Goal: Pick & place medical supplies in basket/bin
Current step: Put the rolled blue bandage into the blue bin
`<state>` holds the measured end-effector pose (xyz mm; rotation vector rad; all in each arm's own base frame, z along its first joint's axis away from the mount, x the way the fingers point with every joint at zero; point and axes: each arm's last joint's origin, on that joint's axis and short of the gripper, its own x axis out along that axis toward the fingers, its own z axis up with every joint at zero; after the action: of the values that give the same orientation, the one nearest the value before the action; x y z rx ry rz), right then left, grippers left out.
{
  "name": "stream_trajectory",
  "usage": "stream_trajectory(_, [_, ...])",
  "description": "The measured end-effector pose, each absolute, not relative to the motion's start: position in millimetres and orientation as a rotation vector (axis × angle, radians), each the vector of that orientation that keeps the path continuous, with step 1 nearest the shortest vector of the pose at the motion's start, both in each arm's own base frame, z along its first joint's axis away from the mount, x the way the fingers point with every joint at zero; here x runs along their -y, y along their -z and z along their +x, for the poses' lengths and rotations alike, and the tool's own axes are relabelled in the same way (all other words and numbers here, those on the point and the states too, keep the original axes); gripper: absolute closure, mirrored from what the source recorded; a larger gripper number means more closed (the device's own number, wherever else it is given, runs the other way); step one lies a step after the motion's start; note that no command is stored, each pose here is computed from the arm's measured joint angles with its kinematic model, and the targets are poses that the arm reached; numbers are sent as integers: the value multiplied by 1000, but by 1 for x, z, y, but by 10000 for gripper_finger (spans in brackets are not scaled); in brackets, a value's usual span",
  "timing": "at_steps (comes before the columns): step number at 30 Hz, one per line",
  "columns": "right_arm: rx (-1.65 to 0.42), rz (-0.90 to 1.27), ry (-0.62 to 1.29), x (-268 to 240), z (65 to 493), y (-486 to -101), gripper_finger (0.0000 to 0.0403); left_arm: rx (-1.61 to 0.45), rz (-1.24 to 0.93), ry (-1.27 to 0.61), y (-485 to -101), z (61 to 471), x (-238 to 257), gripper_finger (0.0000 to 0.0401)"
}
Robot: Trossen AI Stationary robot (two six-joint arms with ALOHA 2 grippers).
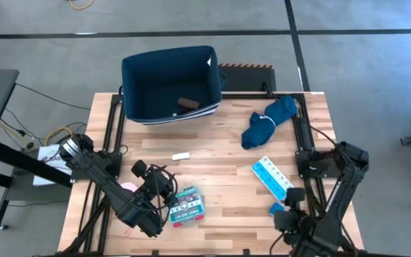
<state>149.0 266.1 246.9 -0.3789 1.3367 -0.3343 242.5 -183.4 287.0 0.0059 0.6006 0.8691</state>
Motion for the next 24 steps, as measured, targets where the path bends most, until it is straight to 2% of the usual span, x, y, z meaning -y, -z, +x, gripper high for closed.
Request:
stream_trajectory(7, [-1483, -412, 364, -256, 128, -213, 181, -618, 41, -859, -287, 243, 183, 223])
stream_trajectory(12, [-1508, -447, 145, -263, 134, -199, 180, -618, 44, -859, -287, 243, 183, 223])
stream_trajectory(18, [-1469, -665, -186, -268, 146, -196, 187, -618, 44, -859, -287, 243, 183, 223])
stream_trajectory(24, [-1489, -686, -200, -260, 159, -196, 179, -618, 44, -859, -287, 243, 183, 223])
